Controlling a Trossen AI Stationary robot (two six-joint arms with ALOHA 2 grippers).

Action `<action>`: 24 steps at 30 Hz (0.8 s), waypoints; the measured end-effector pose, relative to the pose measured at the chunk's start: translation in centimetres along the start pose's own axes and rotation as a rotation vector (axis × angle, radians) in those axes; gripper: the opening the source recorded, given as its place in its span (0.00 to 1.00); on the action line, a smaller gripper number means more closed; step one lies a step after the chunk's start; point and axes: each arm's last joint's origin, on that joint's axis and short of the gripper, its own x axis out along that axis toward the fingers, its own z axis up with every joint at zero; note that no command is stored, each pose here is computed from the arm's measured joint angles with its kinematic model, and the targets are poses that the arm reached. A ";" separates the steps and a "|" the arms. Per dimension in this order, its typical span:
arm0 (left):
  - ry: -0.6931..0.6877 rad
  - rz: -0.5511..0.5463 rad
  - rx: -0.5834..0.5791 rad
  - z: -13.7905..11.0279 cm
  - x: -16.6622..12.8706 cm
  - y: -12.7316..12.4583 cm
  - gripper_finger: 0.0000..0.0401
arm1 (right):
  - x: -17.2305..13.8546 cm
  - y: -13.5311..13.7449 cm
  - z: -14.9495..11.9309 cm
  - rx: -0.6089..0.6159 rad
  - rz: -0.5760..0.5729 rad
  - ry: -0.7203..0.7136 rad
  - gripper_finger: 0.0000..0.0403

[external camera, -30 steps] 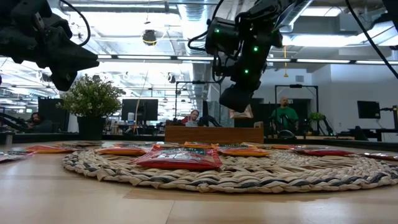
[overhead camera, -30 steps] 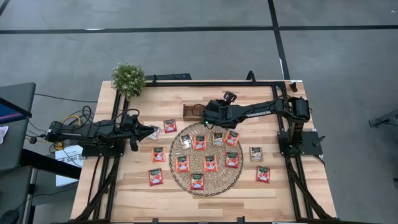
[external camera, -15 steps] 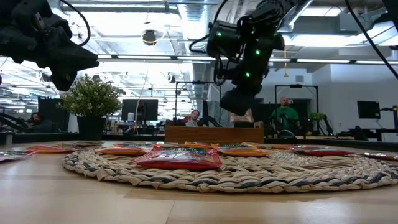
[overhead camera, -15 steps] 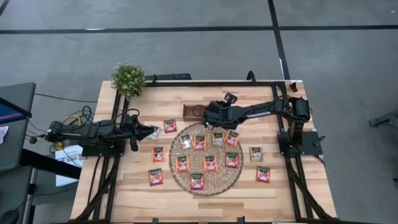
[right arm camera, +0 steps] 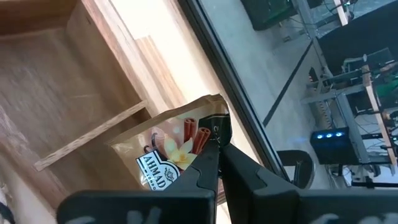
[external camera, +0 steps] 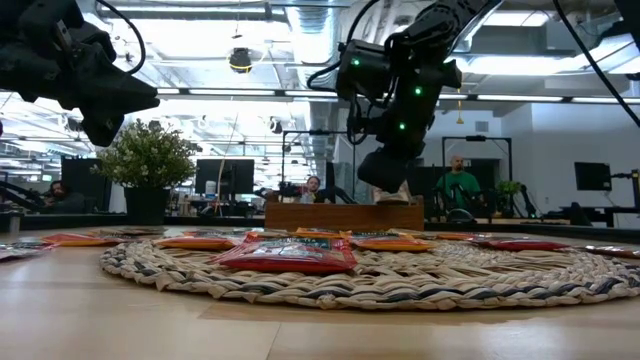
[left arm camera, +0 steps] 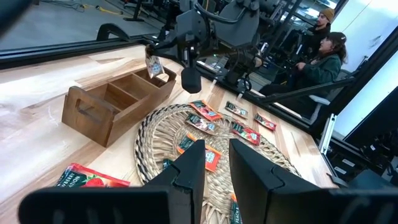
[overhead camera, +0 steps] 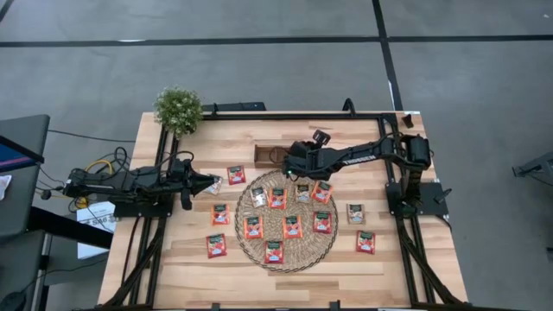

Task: Pick & Place Tea
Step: Put the brown tea bag into the right section of the wooden organizer

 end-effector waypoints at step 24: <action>0.000 0.000 0.000 0.0 0.0 0.0 0.16 | 1.4 -0.9 0.0 -0.038 0.077 0.047 0.12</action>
